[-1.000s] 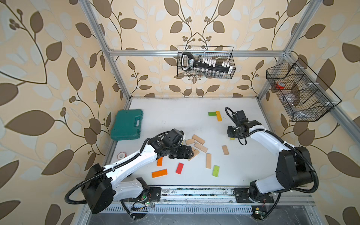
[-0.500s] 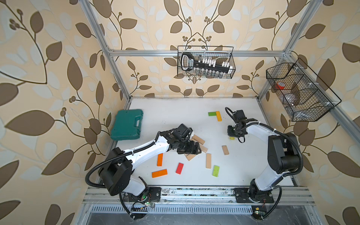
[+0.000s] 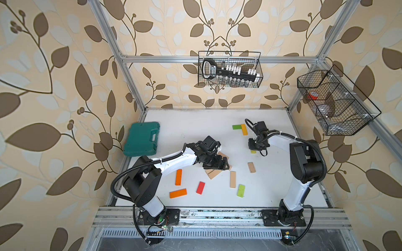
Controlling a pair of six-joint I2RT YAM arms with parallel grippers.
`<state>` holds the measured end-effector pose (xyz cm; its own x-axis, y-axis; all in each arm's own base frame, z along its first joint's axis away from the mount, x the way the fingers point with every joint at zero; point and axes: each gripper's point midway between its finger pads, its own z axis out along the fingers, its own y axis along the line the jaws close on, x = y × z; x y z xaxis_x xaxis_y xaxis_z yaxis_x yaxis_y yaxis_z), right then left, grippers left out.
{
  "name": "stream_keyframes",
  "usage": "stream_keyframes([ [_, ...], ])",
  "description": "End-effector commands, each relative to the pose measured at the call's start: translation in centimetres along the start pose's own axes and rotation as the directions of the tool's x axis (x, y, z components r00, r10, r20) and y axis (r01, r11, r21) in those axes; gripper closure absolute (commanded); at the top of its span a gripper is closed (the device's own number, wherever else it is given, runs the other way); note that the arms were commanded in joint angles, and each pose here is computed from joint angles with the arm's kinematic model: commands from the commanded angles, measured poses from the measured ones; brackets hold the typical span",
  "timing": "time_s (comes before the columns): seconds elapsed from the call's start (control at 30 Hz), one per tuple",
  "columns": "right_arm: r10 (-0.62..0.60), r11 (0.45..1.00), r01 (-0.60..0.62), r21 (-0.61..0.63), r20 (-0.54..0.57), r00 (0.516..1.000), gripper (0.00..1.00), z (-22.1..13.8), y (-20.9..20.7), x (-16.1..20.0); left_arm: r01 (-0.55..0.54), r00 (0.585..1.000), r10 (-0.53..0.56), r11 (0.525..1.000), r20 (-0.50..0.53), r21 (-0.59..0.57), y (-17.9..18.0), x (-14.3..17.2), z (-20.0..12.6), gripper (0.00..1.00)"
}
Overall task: Assemble a giraffe with building blocks
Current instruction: Assemble the building block at the center of the board.
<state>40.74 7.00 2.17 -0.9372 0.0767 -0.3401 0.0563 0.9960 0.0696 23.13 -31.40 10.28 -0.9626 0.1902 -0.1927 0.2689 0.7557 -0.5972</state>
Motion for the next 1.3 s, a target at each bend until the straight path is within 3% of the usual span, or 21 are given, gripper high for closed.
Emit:
stream_keyframes([
  [0.0,-0.021,1.0,0.021,-0.003,-0.063,0.998,0.77,1.7,0.9,0.9,-0.059,0.998,0.058,0.997,0.013,0.049,-1.7,-0.9,-0.6,0.1],
  [0.17,-0.015,1.0,0.016,0.018,-0.063,0.998,0.76,2.2,0.5,0.1,-0.063,0.998,0.061,0.997,0.03,0.048,-1.4,-1.4,-1.4,0.09],
  [0.3,-0.039,0.999,0.04,0.02,-0.073,0.997,0.7,2.5,0.6,-0.1,-0.058,0.998,0.056,0.997,0.032,0.056,-1.3,-1.6,-1.5,0.09],
  [0.53,-0.059,0.998,0.059,0.005,-0.079,0.995,0.42,1.7,0.7,0.2,-0.054,0.998,0.052,0.997,0.033,0.061,-1.2,-1.6,-1.3,0.09],
  [0.6,-0.052,0.999,0.052,-0.001,-0.069,0.996,0.38,1.1,0.7,0.3,-0.056,0.998,0.054,0.997,0.035,0.062,-1.3,-1.6,-1.4,0.09],
  [0.7,-0.043,0.999,0.043,-0.009,-0.054,0.998,0.39,0.2,0.7,0.7,-0.055,0.998,0.053,0.996,0.039,0.064,-1.3,-1.6,-1.4,0.09],
  [1.27,-0.059,0.998,0.061,0.019,-0.068,0.996,0.66,1.3,-0.4,1.6,-0.059,0.997,0.056,0.996,0.045,0.071,-1.4,-1.6,-1.6,0.09],
])
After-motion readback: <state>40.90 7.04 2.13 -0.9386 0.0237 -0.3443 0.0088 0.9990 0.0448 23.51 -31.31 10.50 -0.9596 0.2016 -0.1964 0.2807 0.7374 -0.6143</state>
